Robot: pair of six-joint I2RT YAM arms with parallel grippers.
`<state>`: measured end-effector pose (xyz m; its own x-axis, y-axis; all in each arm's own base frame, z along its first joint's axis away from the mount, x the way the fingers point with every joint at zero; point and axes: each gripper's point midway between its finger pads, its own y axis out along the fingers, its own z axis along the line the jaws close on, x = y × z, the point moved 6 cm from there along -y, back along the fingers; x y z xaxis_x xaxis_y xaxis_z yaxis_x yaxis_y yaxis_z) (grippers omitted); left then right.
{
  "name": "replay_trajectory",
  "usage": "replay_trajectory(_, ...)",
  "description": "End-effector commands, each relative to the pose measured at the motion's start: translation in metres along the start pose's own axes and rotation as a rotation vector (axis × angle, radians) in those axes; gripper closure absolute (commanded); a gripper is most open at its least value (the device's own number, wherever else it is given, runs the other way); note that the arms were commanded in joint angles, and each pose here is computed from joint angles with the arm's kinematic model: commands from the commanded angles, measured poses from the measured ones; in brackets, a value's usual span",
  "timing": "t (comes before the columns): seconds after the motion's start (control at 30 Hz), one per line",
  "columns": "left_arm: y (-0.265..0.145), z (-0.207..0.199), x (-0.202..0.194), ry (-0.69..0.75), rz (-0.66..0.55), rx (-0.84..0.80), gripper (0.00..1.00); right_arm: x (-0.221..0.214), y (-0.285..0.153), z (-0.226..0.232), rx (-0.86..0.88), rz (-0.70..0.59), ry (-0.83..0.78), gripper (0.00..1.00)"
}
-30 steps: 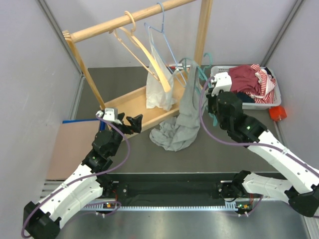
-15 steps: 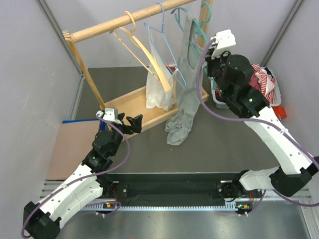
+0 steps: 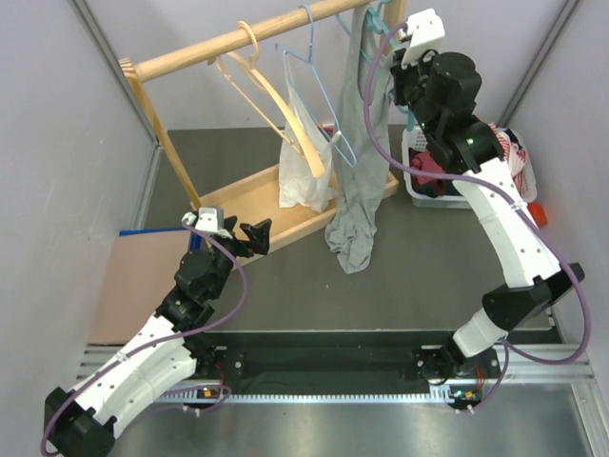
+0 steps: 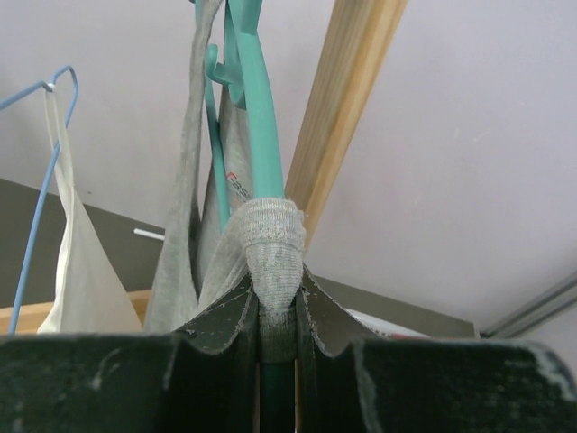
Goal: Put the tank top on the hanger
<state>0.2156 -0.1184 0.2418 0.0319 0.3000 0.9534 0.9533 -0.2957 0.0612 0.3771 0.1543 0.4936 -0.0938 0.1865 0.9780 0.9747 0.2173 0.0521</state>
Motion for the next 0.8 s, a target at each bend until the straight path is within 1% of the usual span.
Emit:
replay_trajectory(0.0, -0.001, -0.001, 0.007, -0.007, -0.030, 0.002, 0.01, 0.045, 0.007, -0.012, 0.020, -0.154, 0.027, 1.00)
replay_trajectory(0.03, -0.001, -0.001, 0.007, -0.007, -0.030, 0.002, 0.01, 0.047, 0.009, -0.015, 0.017, -0.158, 0.028, 1.00)
replay_trajectory(0.17, -0.002, -0.001, 0.008, -0.010, -0.033, 0.001, 0.01, 0.028, 0.028, -0.015, 0.026, -0.105, 0.026, 1.00)
replay_trajectory(0.43, -0.002, -0.001, 0.009, -0.012, -0.036, 0.000, 0.01, -0.003, 0.048, -0.020, 0.035, -0.020, 0.036, 1.00)
replay_trajectory(0.73, -0.001, -0.001, 0.007, -0.012, -0.031, 0.000, 0.01, -0.019, 0.047, -0.024, 0.021, 0.011, 0.041, 1.00)
replay_trajectory(0.77, -0.001, -0.001, 0.007, -0.012, -0.029, -0.001, 0.01, -0.014, 0.043, -0.026, 0.011, 0.000, 0.047, 0.98)
